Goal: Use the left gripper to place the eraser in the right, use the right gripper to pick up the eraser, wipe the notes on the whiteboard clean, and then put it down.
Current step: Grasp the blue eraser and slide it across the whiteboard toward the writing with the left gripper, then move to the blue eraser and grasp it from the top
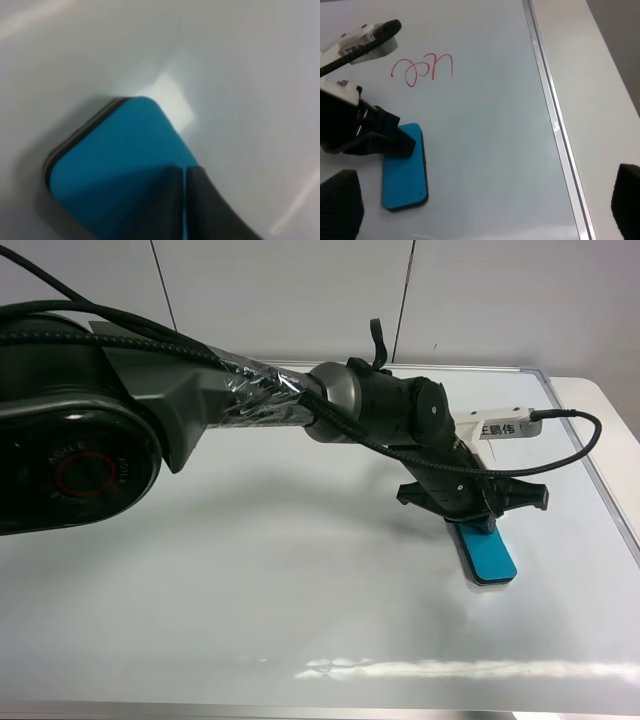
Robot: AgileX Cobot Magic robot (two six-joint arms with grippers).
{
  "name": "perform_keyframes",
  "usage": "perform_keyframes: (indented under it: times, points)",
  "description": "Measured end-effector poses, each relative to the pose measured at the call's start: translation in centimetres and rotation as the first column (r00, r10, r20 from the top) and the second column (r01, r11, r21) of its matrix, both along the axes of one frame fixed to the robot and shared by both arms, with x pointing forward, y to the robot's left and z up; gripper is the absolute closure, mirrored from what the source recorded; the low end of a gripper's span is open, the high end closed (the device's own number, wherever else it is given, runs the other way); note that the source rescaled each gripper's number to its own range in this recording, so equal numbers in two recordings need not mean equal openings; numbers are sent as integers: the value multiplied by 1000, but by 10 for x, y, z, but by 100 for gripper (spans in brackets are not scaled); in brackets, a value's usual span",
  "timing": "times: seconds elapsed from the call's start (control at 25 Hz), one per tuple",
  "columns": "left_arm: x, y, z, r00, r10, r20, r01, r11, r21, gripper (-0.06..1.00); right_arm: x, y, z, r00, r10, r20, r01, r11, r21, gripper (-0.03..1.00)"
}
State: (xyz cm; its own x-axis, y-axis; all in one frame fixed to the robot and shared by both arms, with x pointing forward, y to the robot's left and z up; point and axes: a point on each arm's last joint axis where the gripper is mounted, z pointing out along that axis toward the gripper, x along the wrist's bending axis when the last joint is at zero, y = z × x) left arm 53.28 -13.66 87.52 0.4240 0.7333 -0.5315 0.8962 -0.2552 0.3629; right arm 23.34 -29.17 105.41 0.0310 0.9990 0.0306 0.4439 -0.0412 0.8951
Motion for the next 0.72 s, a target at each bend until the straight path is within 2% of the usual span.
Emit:
perform_keyframes:
  times: [0.16,0.28,0.32,0.4,0.52,0.64,0.72]
  points:
    - [-4,5,27,995,-89,52,87,995,52,94,0,0,0,1000,0,0,0,1000,0,-3]
    - [-7,12,71,982,-138,129,131,990,61,94,0,0,0,1000,0,0,0,1000,0,-3]
    - [-8,22,101,970,-147,195,138,989,60,94,0,0,0,1000,0,0,0,1000,0,-3]
    - [-9,37,130,952,-152,266,139,988,67,94,0,0,0,1000,0,0,0,1000,0,-3]
    - [-9,70,156,931,-136,339,110,989,94,94,0,0,0,1000,0,0,0,1000,0,-3]
    - [-6,118,169,924,-83,373,41,992,120,94,0,0,0,1000,0,0,0,1000,0,-3]
    - [-7,153,180,909,-48,414,-9,991,136,94,0,0,0,1000,0,0,0,1000,0,-3]
